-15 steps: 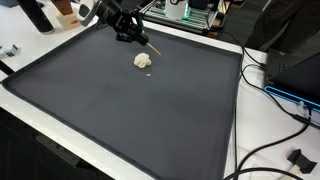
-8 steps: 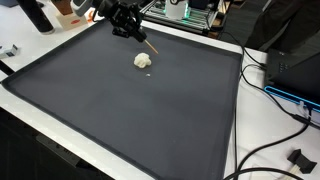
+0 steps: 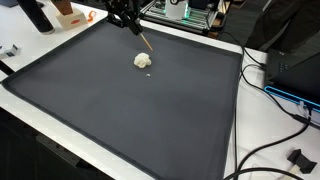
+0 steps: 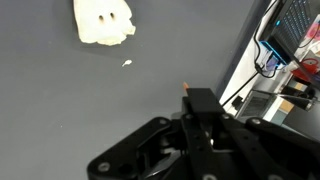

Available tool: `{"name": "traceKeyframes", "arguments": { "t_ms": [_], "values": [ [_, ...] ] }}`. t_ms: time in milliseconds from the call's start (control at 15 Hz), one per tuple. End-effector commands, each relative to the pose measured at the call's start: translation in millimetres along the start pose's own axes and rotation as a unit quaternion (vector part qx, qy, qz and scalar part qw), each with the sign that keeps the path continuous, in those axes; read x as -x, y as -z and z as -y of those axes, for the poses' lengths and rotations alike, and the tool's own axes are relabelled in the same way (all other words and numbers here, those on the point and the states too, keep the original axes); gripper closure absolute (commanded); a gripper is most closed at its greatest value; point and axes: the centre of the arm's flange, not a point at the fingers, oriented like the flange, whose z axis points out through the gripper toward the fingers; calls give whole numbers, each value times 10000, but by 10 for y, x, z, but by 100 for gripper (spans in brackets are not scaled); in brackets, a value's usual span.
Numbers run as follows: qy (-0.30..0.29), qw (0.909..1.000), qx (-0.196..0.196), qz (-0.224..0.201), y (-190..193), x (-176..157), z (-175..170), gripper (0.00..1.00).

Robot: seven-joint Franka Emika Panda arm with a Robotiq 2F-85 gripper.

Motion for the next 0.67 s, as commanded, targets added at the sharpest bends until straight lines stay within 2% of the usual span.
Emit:
{"name": "traceKeyframes", "arguments": {
  "t_ms": [0,333,600],
  "values": [
    [118,9982,588,19,151,121,296,97],
    [425,9909,1261,216,302,93,541,97],
    [605,9835,1639,475,334,79,683,97]
  ]
}}
